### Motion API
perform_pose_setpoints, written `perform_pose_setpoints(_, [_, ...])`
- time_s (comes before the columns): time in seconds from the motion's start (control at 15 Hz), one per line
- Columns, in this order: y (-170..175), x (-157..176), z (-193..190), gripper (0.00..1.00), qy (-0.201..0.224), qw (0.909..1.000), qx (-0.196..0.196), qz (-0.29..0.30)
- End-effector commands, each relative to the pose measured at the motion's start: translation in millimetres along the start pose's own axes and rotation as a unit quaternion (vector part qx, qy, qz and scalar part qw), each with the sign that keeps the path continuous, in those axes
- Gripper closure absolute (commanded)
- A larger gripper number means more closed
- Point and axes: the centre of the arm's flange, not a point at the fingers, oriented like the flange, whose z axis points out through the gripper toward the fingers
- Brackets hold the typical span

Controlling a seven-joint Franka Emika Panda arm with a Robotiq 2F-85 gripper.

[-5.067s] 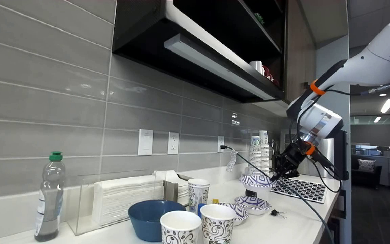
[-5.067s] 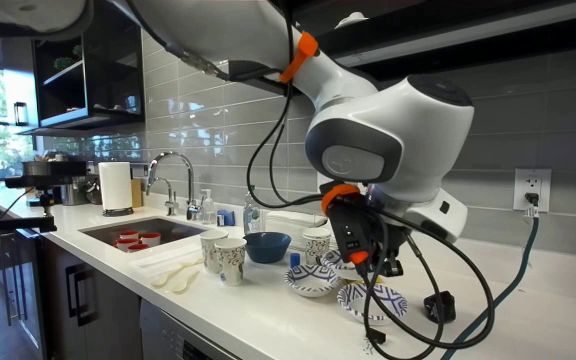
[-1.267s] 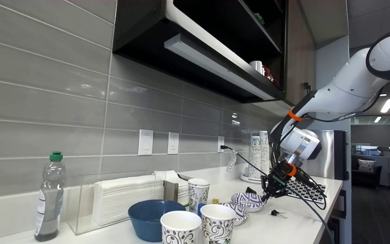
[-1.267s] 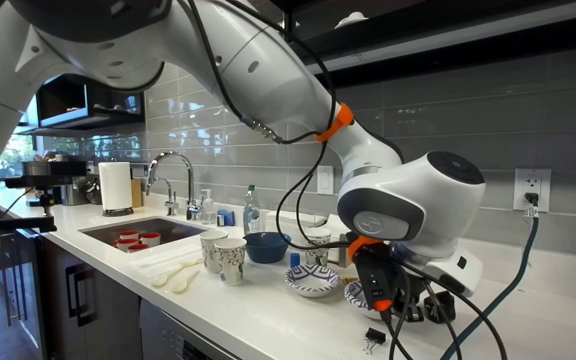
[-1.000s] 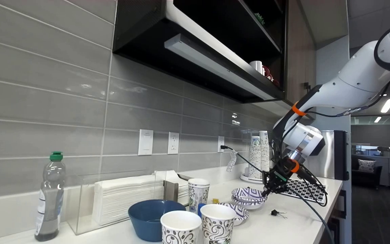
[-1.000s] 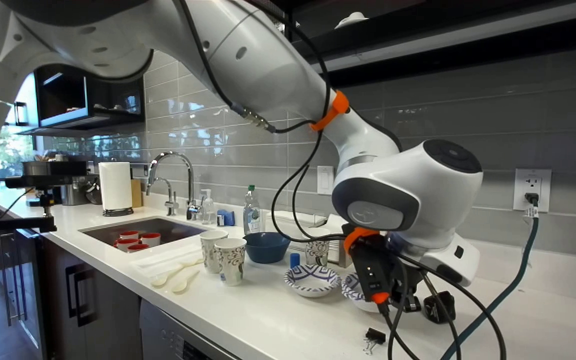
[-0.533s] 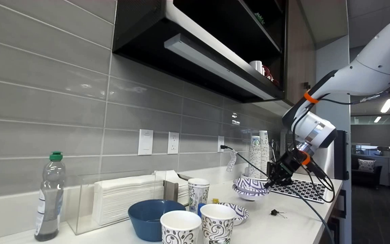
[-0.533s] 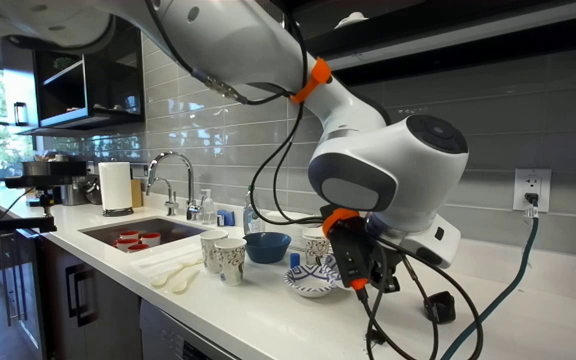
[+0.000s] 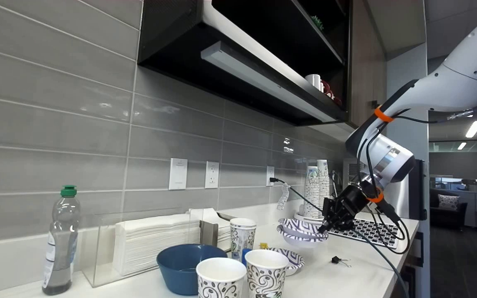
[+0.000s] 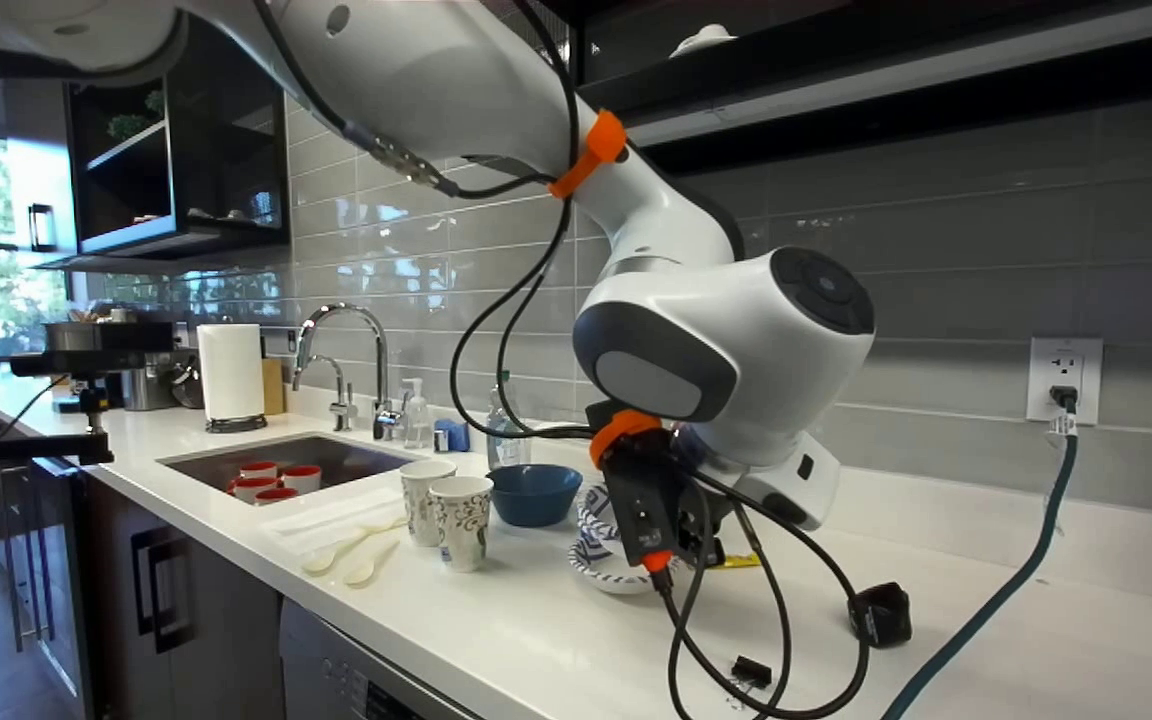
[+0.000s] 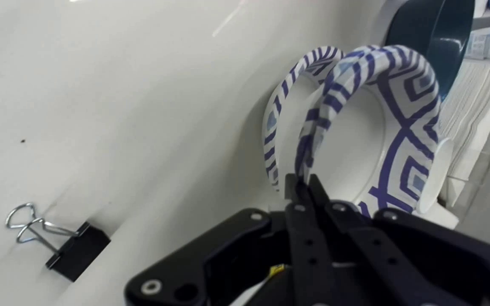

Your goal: Stack up the white plastic plates

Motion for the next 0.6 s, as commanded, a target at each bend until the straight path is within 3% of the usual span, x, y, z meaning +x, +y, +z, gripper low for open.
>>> perform_pose_setpoints(0.0, [-13.0, -9.4, 23.1, 0.99, -0.023, 0.9994, 0.018, -0.016])
perform_pose_setpoints(0.53, [-20.6, -2.8, 52.1, 0.99, -0.035, 0.999, 0.009, -0.027])
